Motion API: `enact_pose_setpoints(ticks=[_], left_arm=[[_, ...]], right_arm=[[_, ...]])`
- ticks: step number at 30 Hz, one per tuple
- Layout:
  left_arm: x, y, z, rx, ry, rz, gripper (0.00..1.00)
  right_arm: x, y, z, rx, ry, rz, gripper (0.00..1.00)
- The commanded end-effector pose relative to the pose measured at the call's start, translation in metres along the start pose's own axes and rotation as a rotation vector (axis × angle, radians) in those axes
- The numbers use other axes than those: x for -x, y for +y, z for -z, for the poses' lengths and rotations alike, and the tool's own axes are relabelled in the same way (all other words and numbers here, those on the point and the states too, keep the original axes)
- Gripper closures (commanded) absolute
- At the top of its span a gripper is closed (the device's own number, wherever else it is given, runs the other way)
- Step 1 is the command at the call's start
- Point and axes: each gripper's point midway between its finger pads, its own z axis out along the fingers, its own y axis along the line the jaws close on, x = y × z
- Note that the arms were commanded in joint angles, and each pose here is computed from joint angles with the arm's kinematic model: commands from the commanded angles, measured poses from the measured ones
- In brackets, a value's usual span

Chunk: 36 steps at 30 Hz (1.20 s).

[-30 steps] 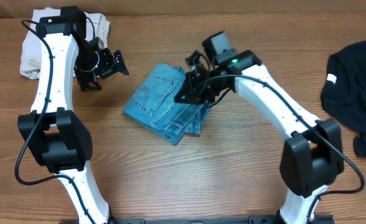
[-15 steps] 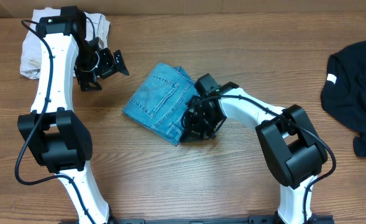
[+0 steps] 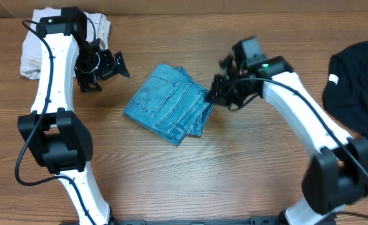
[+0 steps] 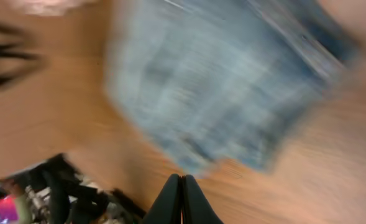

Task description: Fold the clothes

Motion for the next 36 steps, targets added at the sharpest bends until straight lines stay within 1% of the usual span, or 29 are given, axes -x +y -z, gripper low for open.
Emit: enact_pose_setpoints(ticks=[1,4,8,11,12,16,19,21,22,25,29,33,34,36], left_arm=[[0.007,-0.001,0.001,-0.002,-0.020,-0.023,0.00],[0.006,-0.003,0.000,-0.001,-0.018,-0.030,0.00],[0.006,-0.005,0.000,-0.001,-0.017,-0.033,0.00],[0.005,-0.005,0.000,0.000,-0.015,-0.033,0.00],[0.005,-0.004,0.000,0.000,-0.013,-0.032,0.00],[0.005,-0.005,-0.001,0.001,-0.013,-0.033,0.00],[0.005,-0.005,0.000,0.001,-0.013,-0.033,0.00],[0.004,-0.004,0.000,0.001,-0.010,-0.032,0.00],[0.003,-0.004,0.000,0.003,-0.005,-0.031,0.00],[0.001,-0.003,0.000,0.007,0.002,-0.043,0.00],[0.001,-0.003,0.000,0.007,0.002,-0.043,0.00],[0.001,-0.003,0.000,0.006,0.001,-0.048,0.00],[0.001,-0.004,0.000,0.004,0.001,-0.064,0.00],[0.002,-0.004,0.000,0.003,0.000,-0.080,0.00]], right_arm=[[-0.009,0.040,-0.004,0.173,0.062,0.076,0.96],[-0.018,0.056,-0.028,0.232,0.113,0.128,0.96],[-0.023,0.079,-0.061,0.290,0.134,0.188,0.96],[-0.026,0.086,-0.091,0.308,0.157,0.178,0.96],[-0.030,0.082,-0.106,0.302,0.180,0.171,0.96],[-0.038,0.060,-0.138,0.271,0.244,0.124,0.96],[-0.046,0.034,-0.166,0.253,0.309,0.083,0.96],[-0.053,0.014,-0.181,0.219,0.350,0.034,0.96],[-0.059,0.000,-0.185,0.183,0.381,-0.018,0.96],[-0.063,-0.026,-0.180,0.058,0.393,-0.120,0.96],[-0.060,-0.039,-0.162,-0.039,0.366,-0.158,0.96],[-0.035,-0.020,-0.119,-0.047,0.243,-0.117,0.96],[-0.026,-0.015,-0.102,-0.060,0.189,-0.099,0.96],[-0.017,-0.017,-0.079,-0.119,0.110,-0.120,0.96]])
